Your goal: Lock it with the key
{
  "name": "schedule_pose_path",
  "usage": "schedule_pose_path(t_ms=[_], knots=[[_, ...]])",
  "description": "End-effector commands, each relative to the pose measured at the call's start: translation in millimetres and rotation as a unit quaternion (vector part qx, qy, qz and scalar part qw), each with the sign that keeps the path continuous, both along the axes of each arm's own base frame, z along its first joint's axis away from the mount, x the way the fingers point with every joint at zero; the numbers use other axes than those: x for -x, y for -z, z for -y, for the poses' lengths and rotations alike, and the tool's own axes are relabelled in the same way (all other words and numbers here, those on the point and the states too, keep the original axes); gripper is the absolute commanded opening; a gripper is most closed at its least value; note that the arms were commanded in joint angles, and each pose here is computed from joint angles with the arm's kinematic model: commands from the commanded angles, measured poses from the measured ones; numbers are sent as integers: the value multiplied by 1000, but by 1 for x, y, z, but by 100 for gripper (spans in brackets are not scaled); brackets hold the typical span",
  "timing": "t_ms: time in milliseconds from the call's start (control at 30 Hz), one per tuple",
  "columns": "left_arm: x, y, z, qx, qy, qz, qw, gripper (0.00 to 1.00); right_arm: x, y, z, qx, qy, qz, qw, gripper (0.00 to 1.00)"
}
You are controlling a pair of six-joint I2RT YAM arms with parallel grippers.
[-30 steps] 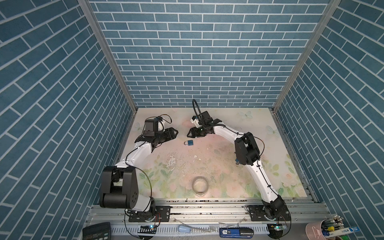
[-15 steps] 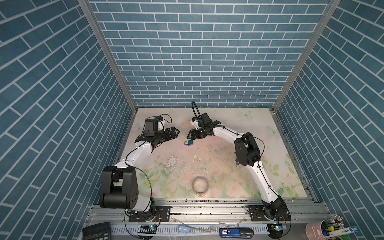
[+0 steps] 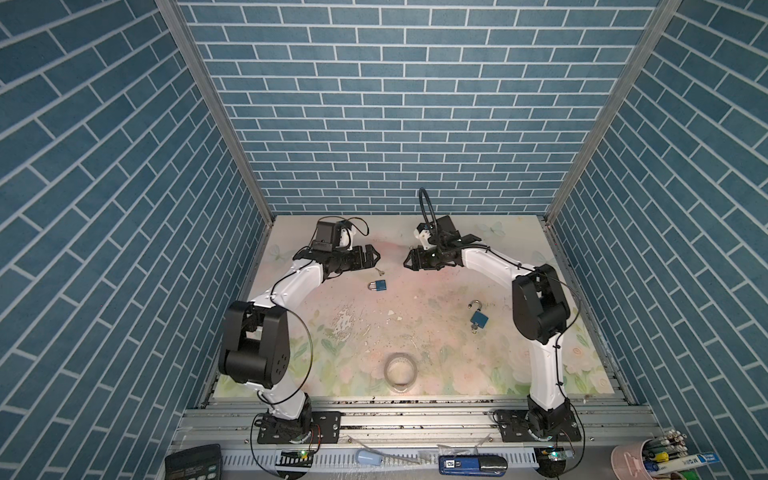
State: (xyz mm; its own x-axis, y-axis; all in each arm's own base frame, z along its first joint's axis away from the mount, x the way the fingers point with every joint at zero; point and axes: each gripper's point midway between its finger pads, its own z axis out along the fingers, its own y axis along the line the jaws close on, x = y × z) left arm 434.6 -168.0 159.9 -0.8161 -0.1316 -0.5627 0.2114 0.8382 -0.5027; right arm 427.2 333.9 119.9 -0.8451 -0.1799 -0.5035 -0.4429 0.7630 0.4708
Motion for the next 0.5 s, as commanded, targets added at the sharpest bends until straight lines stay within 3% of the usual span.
schedule_pose_path(t_ms=[0,233,367,467], knots=[[-3,10,17,-31,26,-16,999,100,-6,-12,35,5,36,16,999,67],[-30,33,50,-101,72,-41,991,100,-3,-3,93,21,89,4,996,68],[-48,49,63,-153,93,-47,983,100,-4,6,110,31,108,-5,994,67],[-57,55,67,-161,91,-48,982,100,-13,10,115,52,112,2,992,64]])
